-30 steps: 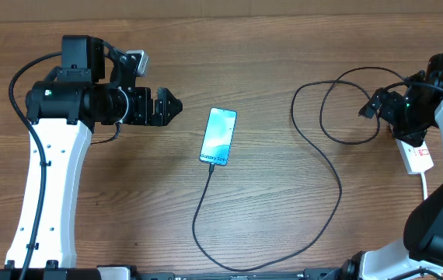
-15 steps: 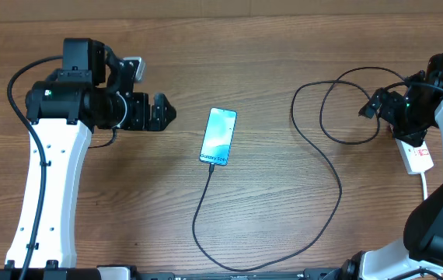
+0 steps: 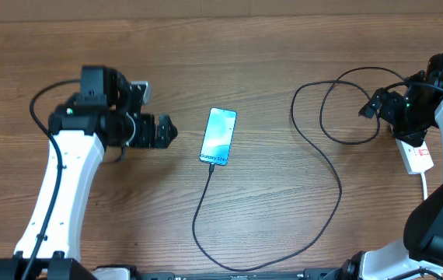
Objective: Plug charger to phone and switch on socket
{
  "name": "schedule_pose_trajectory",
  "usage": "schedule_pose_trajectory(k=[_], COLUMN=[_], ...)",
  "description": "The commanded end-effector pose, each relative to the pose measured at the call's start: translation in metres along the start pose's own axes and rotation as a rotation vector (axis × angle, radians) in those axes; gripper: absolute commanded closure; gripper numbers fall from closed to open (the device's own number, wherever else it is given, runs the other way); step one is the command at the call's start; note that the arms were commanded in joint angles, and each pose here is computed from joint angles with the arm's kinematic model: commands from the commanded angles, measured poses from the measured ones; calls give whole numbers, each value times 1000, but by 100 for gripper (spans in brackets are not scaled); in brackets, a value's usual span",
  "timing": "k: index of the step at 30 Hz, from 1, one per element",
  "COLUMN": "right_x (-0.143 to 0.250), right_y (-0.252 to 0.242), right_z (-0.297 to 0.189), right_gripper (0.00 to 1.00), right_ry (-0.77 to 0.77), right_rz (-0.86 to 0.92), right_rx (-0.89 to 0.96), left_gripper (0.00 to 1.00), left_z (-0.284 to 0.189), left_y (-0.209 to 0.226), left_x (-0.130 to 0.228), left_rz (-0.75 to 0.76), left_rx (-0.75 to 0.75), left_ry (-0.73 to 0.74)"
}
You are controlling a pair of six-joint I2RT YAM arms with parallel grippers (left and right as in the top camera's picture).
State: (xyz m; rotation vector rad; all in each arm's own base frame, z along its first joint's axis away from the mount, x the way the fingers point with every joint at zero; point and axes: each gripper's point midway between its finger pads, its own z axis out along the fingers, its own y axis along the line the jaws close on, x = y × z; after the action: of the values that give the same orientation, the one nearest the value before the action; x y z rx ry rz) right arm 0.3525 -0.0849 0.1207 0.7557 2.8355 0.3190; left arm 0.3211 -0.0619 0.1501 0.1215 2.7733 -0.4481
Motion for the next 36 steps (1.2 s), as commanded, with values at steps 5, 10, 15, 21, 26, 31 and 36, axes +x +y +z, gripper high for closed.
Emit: schedule_pose_trajectory(k=[5,10,15,21,26,31,36], right_x=[-7,-8,-7,-7,-8,-7,-8], right_y=[6,6,6,6,6,6,6], right_z=[-18,-18,-18,-18,-18,-18,-18], right_gripper=[0,0,0,0,0,0,0], right_ry=[-59,-60,-59,-59,-60,-59,-60], right_rz=[-22,-22,-22,-22,-22,-22,-22], right_rx=[-13,-13,-13,-13,-13,-13,-13], left_gripper=[1,0,0,0,1,0,0], left_z=[17,36,52,72,72,69,74], left_y=[8,16,16,8,4,2,4], left_x=[55,57,48,49,49,49,56], left_rz=[9,35,73,121,136,180,248], left_rx=[-18,-32,-3,86,104,106,96], left_ry=[49,-34,-150,-260,-287,-301,-319])
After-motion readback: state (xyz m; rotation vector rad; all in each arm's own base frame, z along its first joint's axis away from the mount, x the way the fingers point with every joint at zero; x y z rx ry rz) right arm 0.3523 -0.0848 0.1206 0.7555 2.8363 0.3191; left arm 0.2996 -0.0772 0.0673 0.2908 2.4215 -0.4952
